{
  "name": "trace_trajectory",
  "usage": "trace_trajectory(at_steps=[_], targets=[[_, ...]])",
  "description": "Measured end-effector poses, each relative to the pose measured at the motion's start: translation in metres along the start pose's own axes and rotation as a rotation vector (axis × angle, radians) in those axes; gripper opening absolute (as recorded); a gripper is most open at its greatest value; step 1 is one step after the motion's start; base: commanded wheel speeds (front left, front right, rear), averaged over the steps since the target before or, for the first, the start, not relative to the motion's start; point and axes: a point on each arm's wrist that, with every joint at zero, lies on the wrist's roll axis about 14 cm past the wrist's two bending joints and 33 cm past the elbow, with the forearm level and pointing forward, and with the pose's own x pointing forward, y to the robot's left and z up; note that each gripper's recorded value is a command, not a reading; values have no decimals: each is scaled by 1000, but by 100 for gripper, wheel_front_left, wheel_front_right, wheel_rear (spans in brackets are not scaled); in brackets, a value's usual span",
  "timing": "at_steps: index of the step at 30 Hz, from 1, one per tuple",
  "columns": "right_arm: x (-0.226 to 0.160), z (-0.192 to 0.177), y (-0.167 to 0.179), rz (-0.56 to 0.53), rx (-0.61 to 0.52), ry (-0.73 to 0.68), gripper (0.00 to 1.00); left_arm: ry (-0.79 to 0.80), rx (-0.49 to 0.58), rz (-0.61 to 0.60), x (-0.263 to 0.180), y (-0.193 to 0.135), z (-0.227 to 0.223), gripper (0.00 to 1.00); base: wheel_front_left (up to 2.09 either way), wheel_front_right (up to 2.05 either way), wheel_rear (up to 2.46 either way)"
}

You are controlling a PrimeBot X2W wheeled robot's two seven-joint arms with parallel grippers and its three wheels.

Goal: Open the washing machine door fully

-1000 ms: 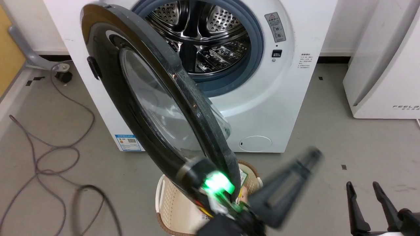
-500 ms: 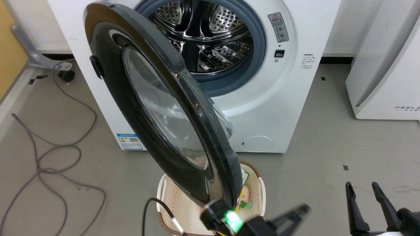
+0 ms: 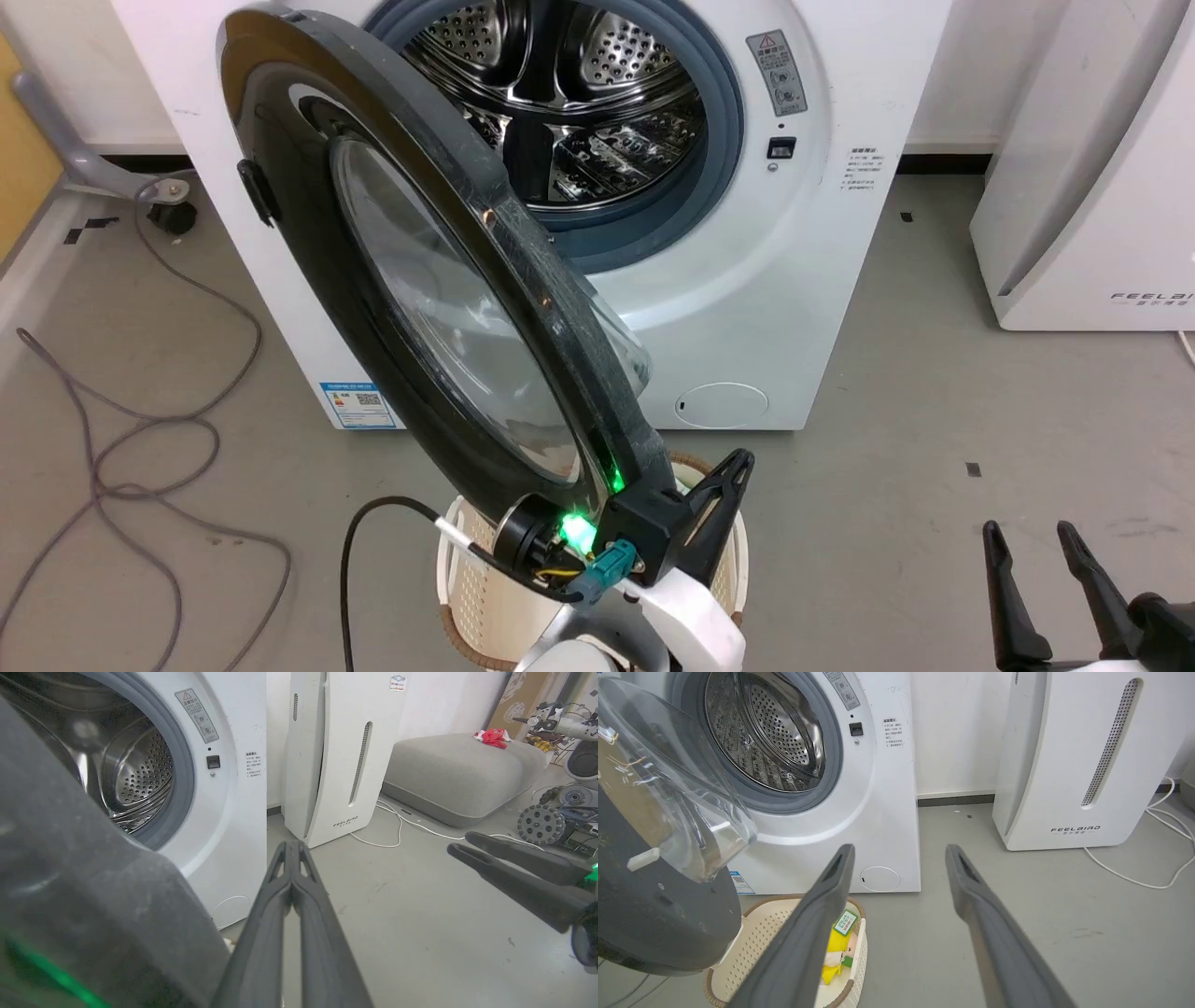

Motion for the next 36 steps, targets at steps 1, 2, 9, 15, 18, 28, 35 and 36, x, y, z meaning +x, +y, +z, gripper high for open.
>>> trace_trajectory(at_steps=[1, 2, 9, 15, 18, 28, 35, 36], targets=[[0, 0, 0, 0, 1, 1, 100, 9, -2, 5, 0, 1, -3, 0, 0, 0, 0], [0, -1, 0, 0, 2, 2, 100, 19, -2, 13, 0, 2, -5, 0, 0, 0, 0], [0, -1, 4, 12, 4, 1, 100, 56, -20, 49, -3, 7, -12, 0, 0, 0, 0], [-4, 1, 5, 16, 6, -5, 100, 81, 4, 89, -18, 13, -18, 0, 0, 0, 0], [-5, 2, 6, 19, 6, -11, 100, 109, 5, 108, -31, 15, -25, 0, 0, 0, 0], [-5, 0, 11, 33, 26, -17, 100, 106, -6, 155, -55, 21, -24, 0, 0, 0, 0], [-7, -3, 10, 28, 29, -9, 100, 66, -6, 122, -43, 14, -13, 0, 0, 0, 0], [-7, -3, 9, 25, 30, -8, 100, 59, -7, 115, -40, 13, -11, 0, 0, 0, 0]])
